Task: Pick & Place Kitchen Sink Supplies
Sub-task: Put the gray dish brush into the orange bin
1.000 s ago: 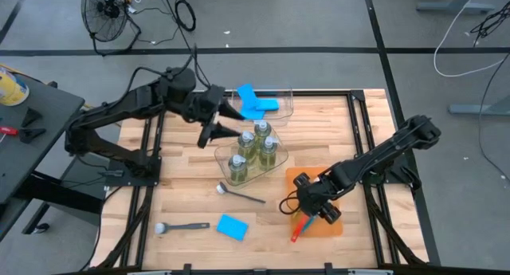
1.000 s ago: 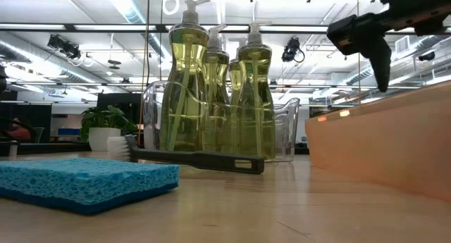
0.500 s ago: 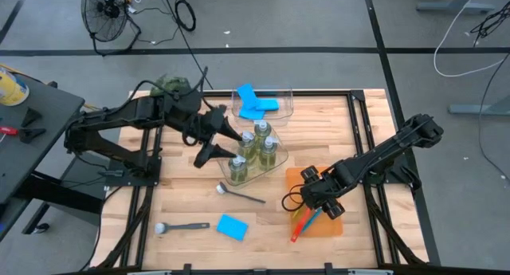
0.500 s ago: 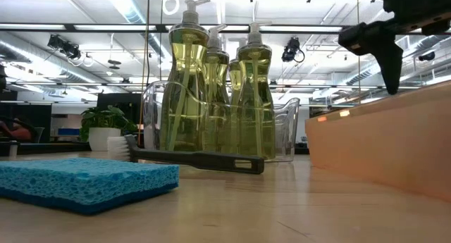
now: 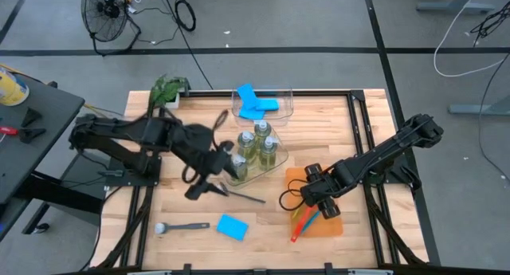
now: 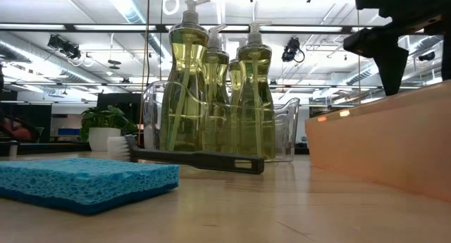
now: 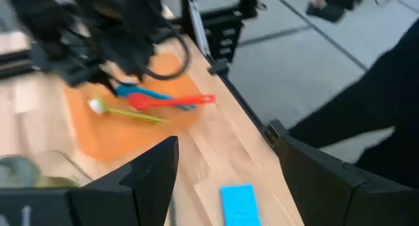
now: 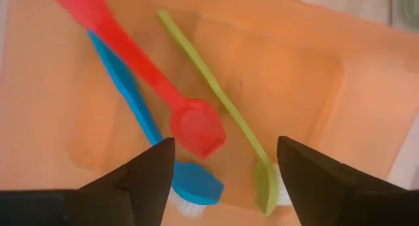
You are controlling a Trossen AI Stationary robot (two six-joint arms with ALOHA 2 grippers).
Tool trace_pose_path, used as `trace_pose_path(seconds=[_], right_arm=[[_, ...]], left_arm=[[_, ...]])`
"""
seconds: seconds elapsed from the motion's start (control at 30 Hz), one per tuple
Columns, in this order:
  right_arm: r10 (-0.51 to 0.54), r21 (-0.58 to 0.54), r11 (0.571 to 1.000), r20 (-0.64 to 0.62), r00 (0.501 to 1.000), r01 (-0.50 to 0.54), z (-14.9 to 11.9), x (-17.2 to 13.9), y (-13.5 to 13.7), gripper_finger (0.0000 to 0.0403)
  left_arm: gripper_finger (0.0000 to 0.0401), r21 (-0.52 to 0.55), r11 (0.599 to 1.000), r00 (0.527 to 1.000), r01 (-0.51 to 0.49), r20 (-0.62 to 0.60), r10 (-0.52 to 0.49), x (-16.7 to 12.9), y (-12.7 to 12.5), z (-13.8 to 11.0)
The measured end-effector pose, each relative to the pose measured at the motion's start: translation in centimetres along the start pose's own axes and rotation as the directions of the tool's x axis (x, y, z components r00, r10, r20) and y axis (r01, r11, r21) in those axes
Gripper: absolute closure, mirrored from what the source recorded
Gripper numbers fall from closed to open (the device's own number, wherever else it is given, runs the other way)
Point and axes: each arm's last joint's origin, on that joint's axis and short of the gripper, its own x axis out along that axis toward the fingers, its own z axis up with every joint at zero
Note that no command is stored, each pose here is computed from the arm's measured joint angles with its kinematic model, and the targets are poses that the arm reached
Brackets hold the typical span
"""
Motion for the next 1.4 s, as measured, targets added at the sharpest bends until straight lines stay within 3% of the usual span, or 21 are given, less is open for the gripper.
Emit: trace_pose_path(seconds=[0.2, 0.37, 0.53, 0.93, 1.4], right_arm=[[-0.006, 0.128, 0.992, -0.013, 1.000, 0.007, -0.1, 0.0, 0.0, 0.0136], [-0.027, 0.149, 0.988, -0.029, 0.999, 0.031, -0.3, 0.0, -0.1, 0.0136], [-0.029, 0.205, 0.978, -0.059, 0.998, 0.041, -0.6, 0.0, -0.1, 0.0136], [-0.030, 0.137, 0.990, -0.079, 0.996, 0.040, -0.8, 0.0, -0.1, 0.0136], [-0.029, 0.133, 0.990, -0.072, 0.997, 0.039, -0.7, 0.0, -0.1, 0.0136]], left_arm=[[0.0133, 0.022, 0.999, 0.996, 0.038, -0.080, -0.036, 2.5, -1.5, -0.5], [0.0133, 0.038, 0.999, 0.991, -0.026, -0.132, 0.030, 4.5, -2.6, -0.9], [0.0133, -0.036, 0.996, 0.977, -0.087, -0.197, 0.079, 7.1, -3.7, -1.6], [0.0133, 0.008, 0.972, 0.901, -0.233, -0.374, 0.219, 14.6, -4.9, -4.9], [0.0133, 0.099, 0.926, 0.804, -0.364, -0.469, 0.366, 19.3, -4.2, -8.0]])
